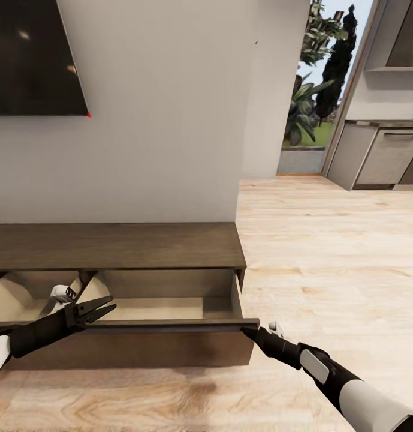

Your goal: Place each of the two pumpkins and all three candles from the living room inside a cabinet in the living room (use any cabinet), then make sure every cabinet is closed, and position the cauldron so it is next to a table in the living room.

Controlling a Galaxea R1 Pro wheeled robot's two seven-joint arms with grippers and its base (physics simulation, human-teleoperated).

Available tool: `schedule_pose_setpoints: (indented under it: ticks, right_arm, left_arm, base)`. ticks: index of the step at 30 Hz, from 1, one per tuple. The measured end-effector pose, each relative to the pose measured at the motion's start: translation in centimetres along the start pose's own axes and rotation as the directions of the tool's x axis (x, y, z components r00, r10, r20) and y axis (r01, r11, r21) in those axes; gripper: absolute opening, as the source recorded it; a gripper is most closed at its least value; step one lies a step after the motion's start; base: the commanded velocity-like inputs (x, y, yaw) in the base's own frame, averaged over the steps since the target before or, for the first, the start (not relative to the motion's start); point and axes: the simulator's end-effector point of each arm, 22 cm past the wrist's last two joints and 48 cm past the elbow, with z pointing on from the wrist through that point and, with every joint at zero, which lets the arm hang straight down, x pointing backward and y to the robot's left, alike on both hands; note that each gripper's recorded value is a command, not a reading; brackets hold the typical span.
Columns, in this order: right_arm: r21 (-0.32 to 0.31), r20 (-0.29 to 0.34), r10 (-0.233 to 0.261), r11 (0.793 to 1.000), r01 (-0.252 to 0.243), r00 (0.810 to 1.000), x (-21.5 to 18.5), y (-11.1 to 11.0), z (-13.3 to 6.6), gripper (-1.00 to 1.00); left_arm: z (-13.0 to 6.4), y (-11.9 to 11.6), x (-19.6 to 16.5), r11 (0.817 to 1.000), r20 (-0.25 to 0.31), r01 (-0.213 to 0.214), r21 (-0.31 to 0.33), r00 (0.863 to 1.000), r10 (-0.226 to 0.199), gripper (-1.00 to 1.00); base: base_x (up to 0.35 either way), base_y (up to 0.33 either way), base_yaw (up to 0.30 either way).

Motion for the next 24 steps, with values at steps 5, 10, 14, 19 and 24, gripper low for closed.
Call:
schedule_pose_setpoints:
  ticks: [5,10,14,19,24]
  right_arm:
    - [0.008,0.002,-0.003,1.000,0.003,1.000,-0.15,0.00,0.10,-1.00]
    - [-0.002,0.001,0.004,1.000,-0.004,1.000,0.02,0.00,-0.02,-1.00]
    - [0.007,0.004,0.001,1.000,-0.001,1.000,-0.18,-0.01,0.12,-1.00]
    - [-0.003,0.002,0.007,1.000,-0.007,1.000,0.02,0.00,-0.02,-1.00]
    - [0.000,0.003,0.005,1.000,-0.005,1.000,-0.06,0.00,0.02,-1.00]
  left_arm:
    - [0.03,-0.02,0.02,1.000,-0.001,-0.001,0.000,1.000,0.001,1.00]
    - [0.01,-0.06,-0.01,1.000,0.000,-0.002,0.001,1.000,0.002,1.00]
    - [0.02,-0.03,0.00,1.000,0.000,-0.001,0.001,1.000,0.001,1.00]
    - [0.05,-0.07,0.02,1.000,0.000,-0.001,0.002,1.000,0.001,1.00]
    - [0.27,-0.13,0.14,1.000,0.002,0.004,0.008,1.000,-0.004,1.00]
  base:
    - [-0.066,0.000,0.000]
    - [-0.032,0.000,0.000]
    - [-0.105,0.000,0.000]
    - [-0.027,0.000,0.000]
    - [-0.087,0.000,0.000]
